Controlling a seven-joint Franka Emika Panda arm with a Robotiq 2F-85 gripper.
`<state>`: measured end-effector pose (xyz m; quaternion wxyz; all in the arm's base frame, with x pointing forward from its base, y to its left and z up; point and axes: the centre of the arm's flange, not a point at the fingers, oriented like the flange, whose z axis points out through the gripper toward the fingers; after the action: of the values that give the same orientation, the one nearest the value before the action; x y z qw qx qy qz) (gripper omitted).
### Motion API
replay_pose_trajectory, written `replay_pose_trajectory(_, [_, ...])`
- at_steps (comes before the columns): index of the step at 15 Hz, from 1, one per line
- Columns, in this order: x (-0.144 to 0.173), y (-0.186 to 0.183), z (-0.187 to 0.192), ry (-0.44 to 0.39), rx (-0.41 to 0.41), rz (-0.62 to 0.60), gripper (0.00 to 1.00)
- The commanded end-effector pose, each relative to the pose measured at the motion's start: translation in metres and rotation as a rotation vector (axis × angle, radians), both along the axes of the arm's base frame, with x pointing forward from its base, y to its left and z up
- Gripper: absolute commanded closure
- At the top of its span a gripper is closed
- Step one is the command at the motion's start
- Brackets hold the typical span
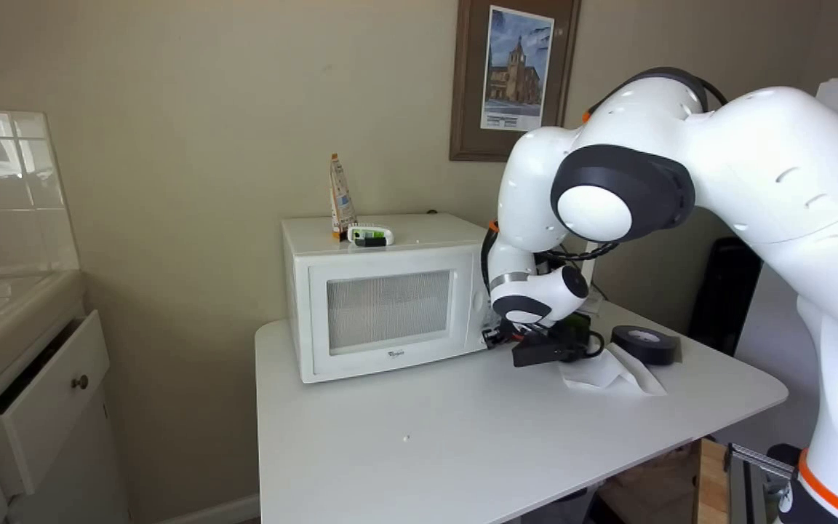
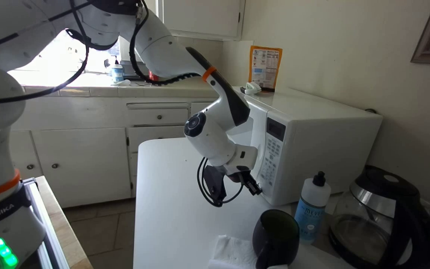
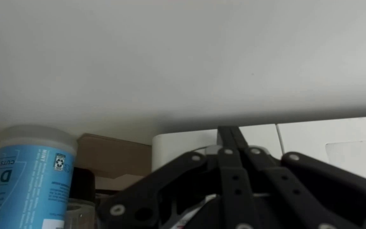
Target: Open the microwave door.
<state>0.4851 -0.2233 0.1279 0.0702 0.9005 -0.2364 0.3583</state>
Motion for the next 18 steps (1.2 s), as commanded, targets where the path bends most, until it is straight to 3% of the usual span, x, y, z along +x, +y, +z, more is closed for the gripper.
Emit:
replay_pose_trajectory(1, [-0.004, 0.006, -0.003, -0.056, -0.019, -0.013, 1.00])
replay_pose_trajectory(13, [0.024, -0.007, -0.007, -0.073, -0.135, 0.127, 1.00])
replay_pose_trajectory(16, [0.020, -0.008, -0.013, 0.012, -0.089, 0.116, 1.00])
replay_pose_trajectory(18, [0.005, -0.009, -0.007, 0.127, -0.050, 0.124, 1.00])
